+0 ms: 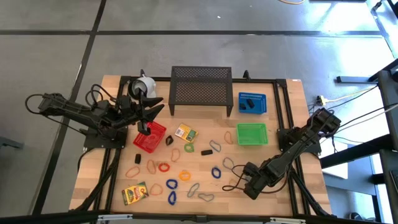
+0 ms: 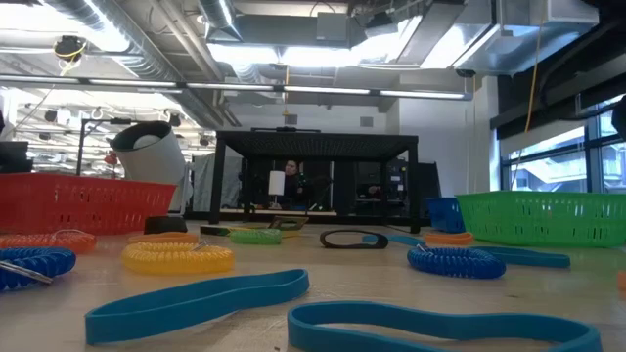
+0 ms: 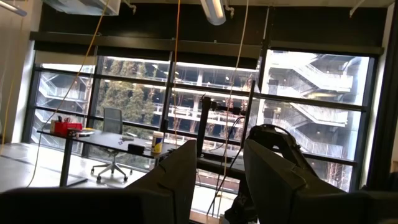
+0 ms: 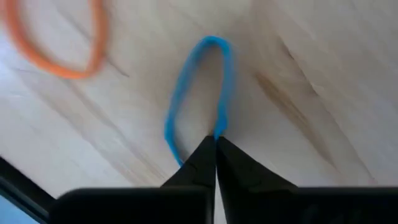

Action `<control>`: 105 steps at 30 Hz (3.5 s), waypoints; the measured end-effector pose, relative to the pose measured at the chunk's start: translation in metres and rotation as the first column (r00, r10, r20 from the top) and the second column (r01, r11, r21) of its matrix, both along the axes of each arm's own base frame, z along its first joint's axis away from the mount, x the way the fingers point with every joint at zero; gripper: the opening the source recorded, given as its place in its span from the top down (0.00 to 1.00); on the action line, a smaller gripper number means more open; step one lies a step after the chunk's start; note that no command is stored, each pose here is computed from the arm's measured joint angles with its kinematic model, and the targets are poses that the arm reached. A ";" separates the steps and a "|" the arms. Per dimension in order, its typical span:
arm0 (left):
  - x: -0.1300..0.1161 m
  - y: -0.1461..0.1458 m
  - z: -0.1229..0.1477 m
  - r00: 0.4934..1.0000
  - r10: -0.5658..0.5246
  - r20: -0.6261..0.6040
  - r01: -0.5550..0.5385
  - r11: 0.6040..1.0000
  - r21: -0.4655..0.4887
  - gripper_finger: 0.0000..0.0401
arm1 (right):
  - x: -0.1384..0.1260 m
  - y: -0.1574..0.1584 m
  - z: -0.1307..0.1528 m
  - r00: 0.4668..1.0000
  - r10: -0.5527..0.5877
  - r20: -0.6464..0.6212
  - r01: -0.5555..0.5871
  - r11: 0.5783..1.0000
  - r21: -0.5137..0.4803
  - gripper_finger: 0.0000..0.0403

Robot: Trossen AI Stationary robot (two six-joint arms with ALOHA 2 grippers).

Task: Pick & Place Office Desk Supplies
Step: Put the blue rubber band into the blue bin, then put the orange rubber band into the blue bin

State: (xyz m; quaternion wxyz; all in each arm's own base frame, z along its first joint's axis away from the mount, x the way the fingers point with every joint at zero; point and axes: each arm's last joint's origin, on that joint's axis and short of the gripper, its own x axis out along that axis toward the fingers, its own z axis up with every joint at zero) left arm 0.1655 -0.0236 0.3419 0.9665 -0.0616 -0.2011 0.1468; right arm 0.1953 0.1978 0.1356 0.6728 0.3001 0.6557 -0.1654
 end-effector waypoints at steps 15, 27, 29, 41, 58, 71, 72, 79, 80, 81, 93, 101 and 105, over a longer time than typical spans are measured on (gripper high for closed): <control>0.000 0.000 0.001 1.000 0.001 0.008 0.000 1.000 -0.002 0.68 | 0.006 -0.028 0.079 0.815 -0.091 0.572 0.238 0.953 -0.188 1.00; 0.000 0.002 0.000 0.999 0.042 0.004 -0.042 0.999 -0.017 0.68 | 0.003 -0.136 0.118 0.695 -0.313 0.647 0.640 0.679 -0.359 1.00; 0.000 0.003 0.000 0.998 0.058 -0.002 -0.058 0.998 -0.008 0.68 | -0.001 -0.156 0.118 0.718 -0.379 0.584 0.660 0.639 -0.396 1.00; -0.002 0.007 -0.001 0.959 0.273 -0.079 -0.269 0.961 0.057 0.68 | -0.002 -0.252 0.113 0.743 -0.542 0.392 0.661 0.506 -0.554 1.00; -0.003 0.008 0.000 0.937 0.336 -0.100 -0.318 0.935 0.158 0.68 | 0.019 -0.301 0.065 0.800 -0.586 0.128 0.529 0.588 -0.612 0.93; -0.005 0.008 0.003 0.926 0.367 -0.088 -0.343 0.915 0.212 0.68 | 0.016 -0.299 0.073 0.805 -0.575 0.148 0.543 0.612 -0.575 0.53; -0.005 0.008 0.003 0.926 0.367 -0.088 -0.343 0.915 0.212 0.68 | 0.015 -0.297 0.075 0.805 -0.572 0.158 0.547 0.612 -0.572 0.52; -0.005 0.008 0.003 0.926 0.367 -0.088 -0.343 0.915 0.211 0.68 | 0.003 -0.280 0.104 0.767 -0.560 0.313 0.633 0.583 -0.509 0.50; -0.005 0.008 0.003 0.926 0.367 -0.088 -0.343 0.915 0.211 0.68 | 0.000 -0.276 0.109 0.756 -0.559 0.340 0.650 0.581 -0.490 0.51; -0.005 0.008 0.003 0.926 0.367 -0.088 -0.343 0.915 0.211 0.68 | -0.001 -0.272 0.113 0.745 -0.557 0.366 0.665 0.582 -0.468 0.51; -0.003 0.008 -0.001 0.952 0.294 -0.089 -0.290 0.955 0.058 0.68 | 0.007 -0.190 0.128 0.731 -0.426 0.533 0.628 0.726 -0.280 0.61; 0.006 -0.007 -0.008 0.996 -0.029 -0.079 0.030 0.999 0.021 0.68 | 0.012 -0.118 0.124 0.750 -0.252 0.611 0.459 0.864 -0.206 0.64; 0.016 -0.021 -0.017 0.987 -0.108 -0.121 0.110 0.994 0.016 0.68 | 0.012 -0.083 0.115 0.780 -0.154 0.606 0.322 0.930 -0.178 0.64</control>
